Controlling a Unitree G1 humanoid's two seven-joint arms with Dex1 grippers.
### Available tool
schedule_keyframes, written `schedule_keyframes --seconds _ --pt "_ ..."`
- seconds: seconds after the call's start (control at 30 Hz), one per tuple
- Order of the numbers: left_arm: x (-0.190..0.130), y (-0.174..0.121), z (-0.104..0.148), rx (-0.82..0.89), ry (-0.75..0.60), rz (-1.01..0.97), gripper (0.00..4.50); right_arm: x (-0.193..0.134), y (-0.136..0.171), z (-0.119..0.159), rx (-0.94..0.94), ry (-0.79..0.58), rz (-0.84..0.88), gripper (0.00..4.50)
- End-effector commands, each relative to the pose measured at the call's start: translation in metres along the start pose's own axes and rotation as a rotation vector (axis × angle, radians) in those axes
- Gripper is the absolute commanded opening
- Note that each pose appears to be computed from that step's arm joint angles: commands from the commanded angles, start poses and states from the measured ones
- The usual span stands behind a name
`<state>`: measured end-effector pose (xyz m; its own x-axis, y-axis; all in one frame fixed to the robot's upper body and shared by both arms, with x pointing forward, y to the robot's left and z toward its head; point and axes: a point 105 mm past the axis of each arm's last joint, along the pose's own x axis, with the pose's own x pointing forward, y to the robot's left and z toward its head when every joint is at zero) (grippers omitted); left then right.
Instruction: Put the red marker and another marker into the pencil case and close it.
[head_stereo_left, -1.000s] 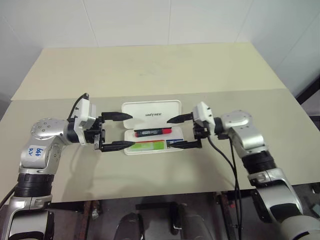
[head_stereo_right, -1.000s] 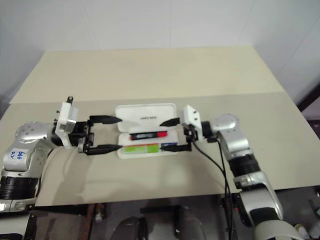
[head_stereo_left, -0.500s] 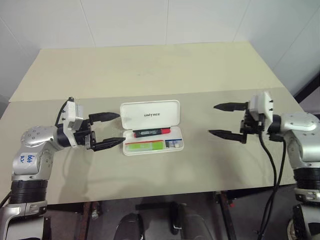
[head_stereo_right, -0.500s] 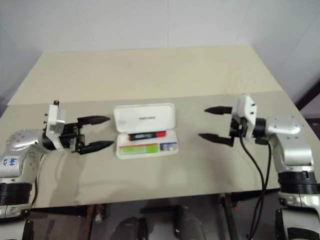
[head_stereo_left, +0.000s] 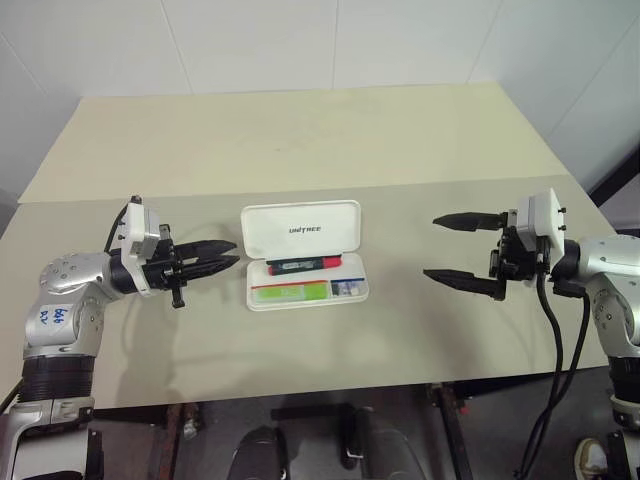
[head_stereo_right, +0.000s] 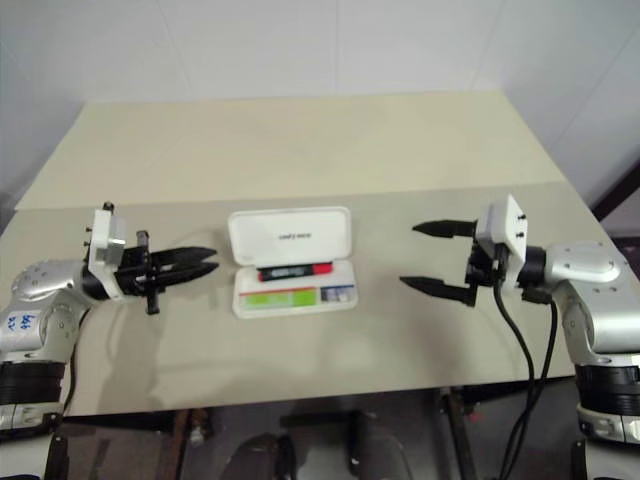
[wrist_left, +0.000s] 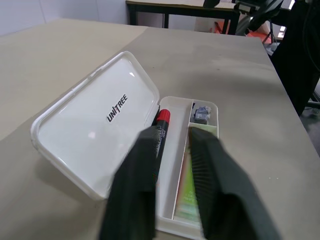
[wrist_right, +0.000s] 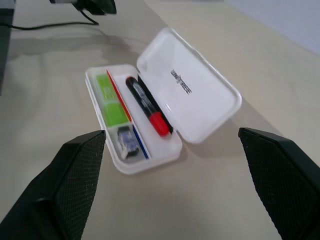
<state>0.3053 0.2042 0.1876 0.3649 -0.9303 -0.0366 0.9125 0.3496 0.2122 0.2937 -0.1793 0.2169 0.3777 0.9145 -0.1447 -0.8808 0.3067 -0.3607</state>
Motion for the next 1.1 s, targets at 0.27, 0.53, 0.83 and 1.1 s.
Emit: schedule_keyframes --seconds 0.27,0.53,0.83,1.1 --pt "-0.007 0.032 0.008 0.115 -0.047 0.224 0.02 -0.006 0.001 0.010 -0.018 -0.005 -0.002 4.50" --pt "-0.008 0.068 0.000 0.128 -0.029 0.443 0.02 -0.001 -0.005 0.021 -0.012 -0.072 -0.027 4.50" --pt "0.034 0.077 -0.030 0.023 0.034 0.431 0.02 0.015 0.003 0.025 0.038 -0.159 -0.003 4.50" --pt "0.056 0.068 -0.031 -0.015 0.018 0.337 0.02 0.029 0.009 0.018 0.084 -0.212 0.008 4.50"
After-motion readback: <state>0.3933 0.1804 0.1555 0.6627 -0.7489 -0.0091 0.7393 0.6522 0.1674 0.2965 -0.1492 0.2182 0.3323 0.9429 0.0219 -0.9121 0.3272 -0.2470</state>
